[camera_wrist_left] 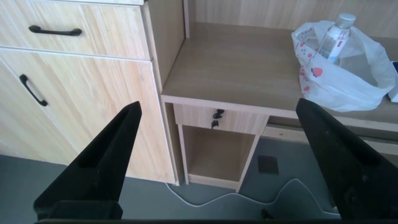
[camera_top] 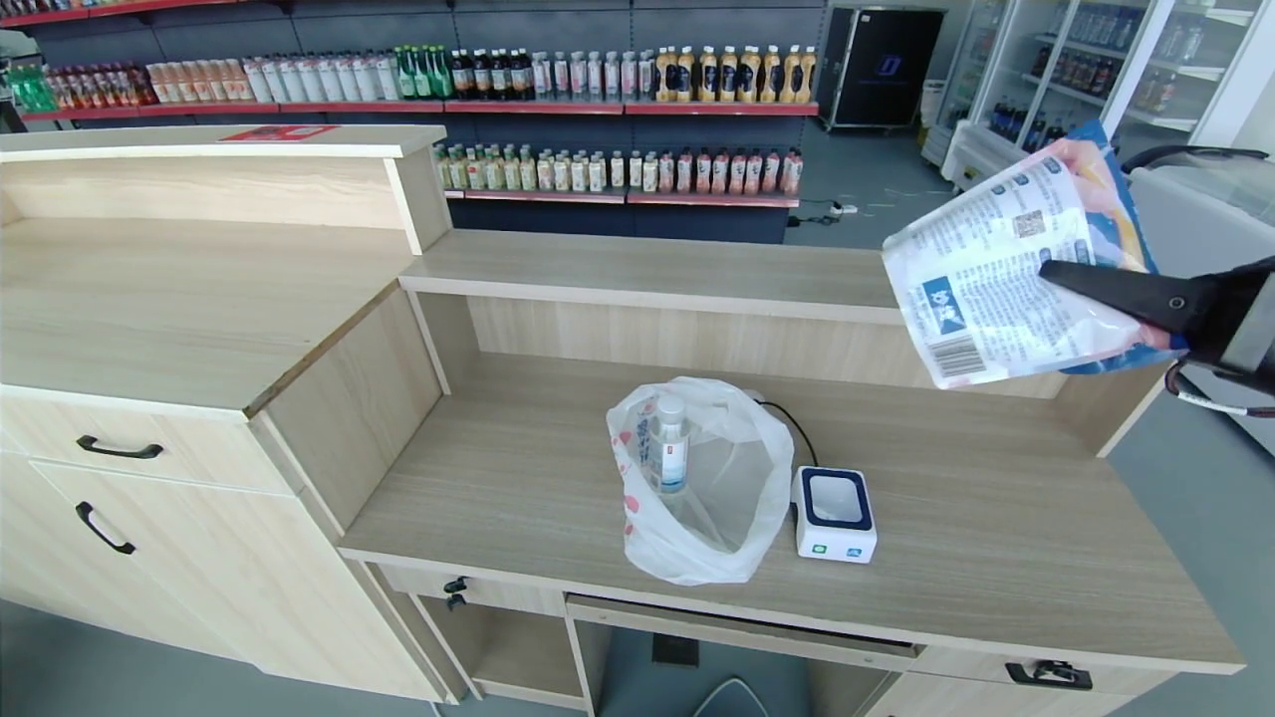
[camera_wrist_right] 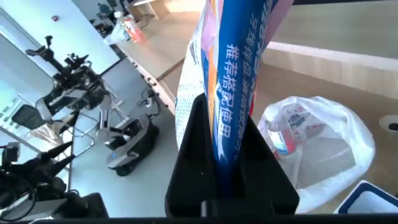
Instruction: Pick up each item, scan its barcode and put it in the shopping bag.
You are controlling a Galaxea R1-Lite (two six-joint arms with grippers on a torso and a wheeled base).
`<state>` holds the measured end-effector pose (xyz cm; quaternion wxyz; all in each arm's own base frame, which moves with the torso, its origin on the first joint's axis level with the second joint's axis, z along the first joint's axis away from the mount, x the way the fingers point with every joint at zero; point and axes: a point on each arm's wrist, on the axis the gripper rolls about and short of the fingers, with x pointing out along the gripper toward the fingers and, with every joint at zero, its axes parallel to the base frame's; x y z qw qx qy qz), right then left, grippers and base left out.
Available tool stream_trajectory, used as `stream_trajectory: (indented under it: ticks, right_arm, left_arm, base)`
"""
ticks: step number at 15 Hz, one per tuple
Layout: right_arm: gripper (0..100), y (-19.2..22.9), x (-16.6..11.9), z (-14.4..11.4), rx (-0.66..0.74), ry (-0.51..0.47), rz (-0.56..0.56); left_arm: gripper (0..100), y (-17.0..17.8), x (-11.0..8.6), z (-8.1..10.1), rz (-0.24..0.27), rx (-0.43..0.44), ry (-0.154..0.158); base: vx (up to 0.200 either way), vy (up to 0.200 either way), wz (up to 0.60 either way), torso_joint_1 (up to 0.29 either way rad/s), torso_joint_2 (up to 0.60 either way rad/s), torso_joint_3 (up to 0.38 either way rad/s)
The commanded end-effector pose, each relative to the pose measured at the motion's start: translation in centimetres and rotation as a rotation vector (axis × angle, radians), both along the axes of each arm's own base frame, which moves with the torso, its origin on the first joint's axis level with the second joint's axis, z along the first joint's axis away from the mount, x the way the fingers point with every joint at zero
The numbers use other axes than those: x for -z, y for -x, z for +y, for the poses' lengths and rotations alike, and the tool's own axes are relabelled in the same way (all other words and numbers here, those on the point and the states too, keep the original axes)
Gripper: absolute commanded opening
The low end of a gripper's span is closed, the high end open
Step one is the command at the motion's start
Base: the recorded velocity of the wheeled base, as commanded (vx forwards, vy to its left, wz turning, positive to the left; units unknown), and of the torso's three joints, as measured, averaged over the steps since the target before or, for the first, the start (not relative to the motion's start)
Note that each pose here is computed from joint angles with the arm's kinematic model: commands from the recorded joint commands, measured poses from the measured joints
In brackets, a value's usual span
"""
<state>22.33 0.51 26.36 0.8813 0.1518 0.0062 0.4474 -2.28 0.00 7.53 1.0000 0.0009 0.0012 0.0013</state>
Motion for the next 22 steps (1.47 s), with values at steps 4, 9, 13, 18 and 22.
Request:
stream_trajectory:
  ticks: [4,9,13,18,22]
  right_arm:
    - [0,5.5,-4.5,4.7,-0.265,-0.04,-0.162]
    - [0,9.1,-5.8,5.1,-0.374,-0.085,-0.16]
    - [0,12.2,-4.8,4.2,-0.373,-0.077,-0.068]
    - [0,14.7,-3.2,3.2,-0.291,-0.079,0.071]
    - [0,14.8,-2.8,3.2,-0.281,-0.079,0.113]
  left_arm:
    - [100,0.0,0.0,0.0,-0.001,-0.001,0.0]
    - [100,0.0,0.0,0.0,-0.001,-0.001,0.0]
    - [100,0.0,0.0,0.0,0.001,-0.001,0.0]
    - [100,0.0,0.0,0.0,-0.001,-0.001,0.0]
    - [100,0.0,0.0,0.0,0.001,-0.001,0.0]
  base:
    - [0.0,0.0,0.0,0.0,0.0,0.0]
    - [0.0,0.0,0.0,0.0,0.0,0.0]
    - [0.0,0.0,0.0,0.0,0.0,0.0]
    - [0.0,0.0,0.0,0.0,0.0,0.0]
    - [0.0,0.0,0.0,0.0,0.0,0.0]
